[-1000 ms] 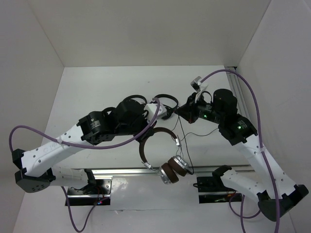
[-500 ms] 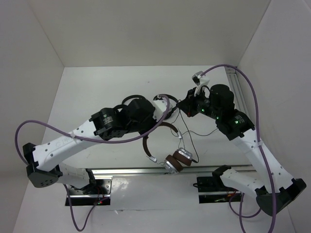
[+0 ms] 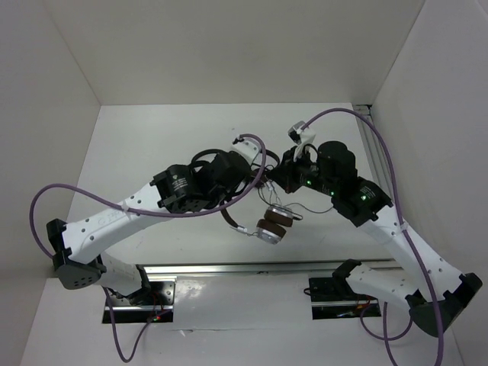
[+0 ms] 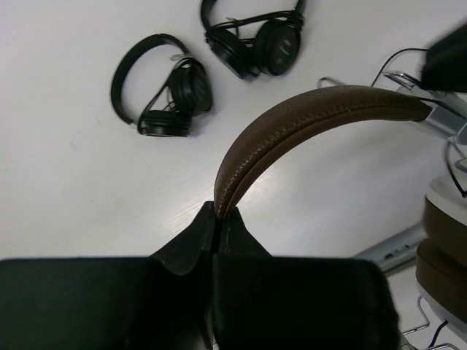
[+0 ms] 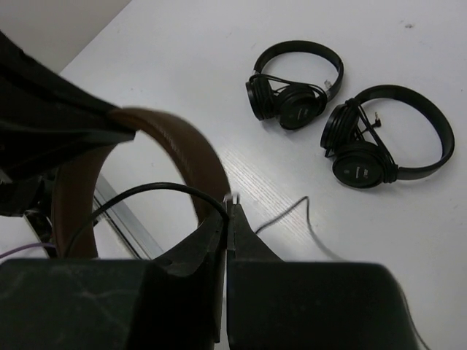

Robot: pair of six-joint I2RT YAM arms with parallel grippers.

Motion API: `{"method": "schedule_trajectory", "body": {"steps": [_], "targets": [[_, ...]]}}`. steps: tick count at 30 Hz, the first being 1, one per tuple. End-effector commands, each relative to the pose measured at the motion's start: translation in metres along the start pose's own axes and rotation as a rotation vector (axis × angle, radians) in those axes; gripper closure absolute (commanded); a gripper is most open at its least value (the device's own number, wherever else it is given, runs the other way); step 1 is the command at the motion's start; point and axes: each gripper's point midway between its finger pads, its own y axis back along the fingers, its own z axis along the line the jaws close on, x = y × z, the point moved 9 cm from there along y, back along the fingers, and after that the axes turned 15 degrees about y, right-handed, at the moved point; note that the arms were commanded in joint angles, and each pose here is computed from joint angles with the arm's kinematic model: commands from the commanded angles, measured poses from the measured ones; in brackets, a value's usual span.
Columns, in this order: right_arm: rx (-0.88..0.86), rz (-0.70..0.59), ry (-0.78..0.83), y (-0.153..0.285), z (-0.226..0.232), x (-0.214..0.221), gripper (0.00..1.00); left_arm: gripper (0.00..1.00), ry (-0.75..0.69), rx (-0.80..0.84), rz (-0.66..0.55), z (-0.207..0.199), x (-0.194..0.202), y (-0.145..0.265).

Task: Wrap the headphones

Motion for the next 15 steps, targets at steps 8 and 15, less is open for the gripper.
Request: {"method": "schedule_trajectory", "body": {"steps": [8,15], "targets": [[0.071,-0.069,0.033,0.009,0.011,-0.013,1.0,1.0,0.115,0.004,-0.134,0.01,-0.02,0.014],[0.162,-0.056,0.028,0.005,0.003,-0.014,1.0,1.0,0.036,0.138,-0.125,0.005,-0.008,0.015]]}}
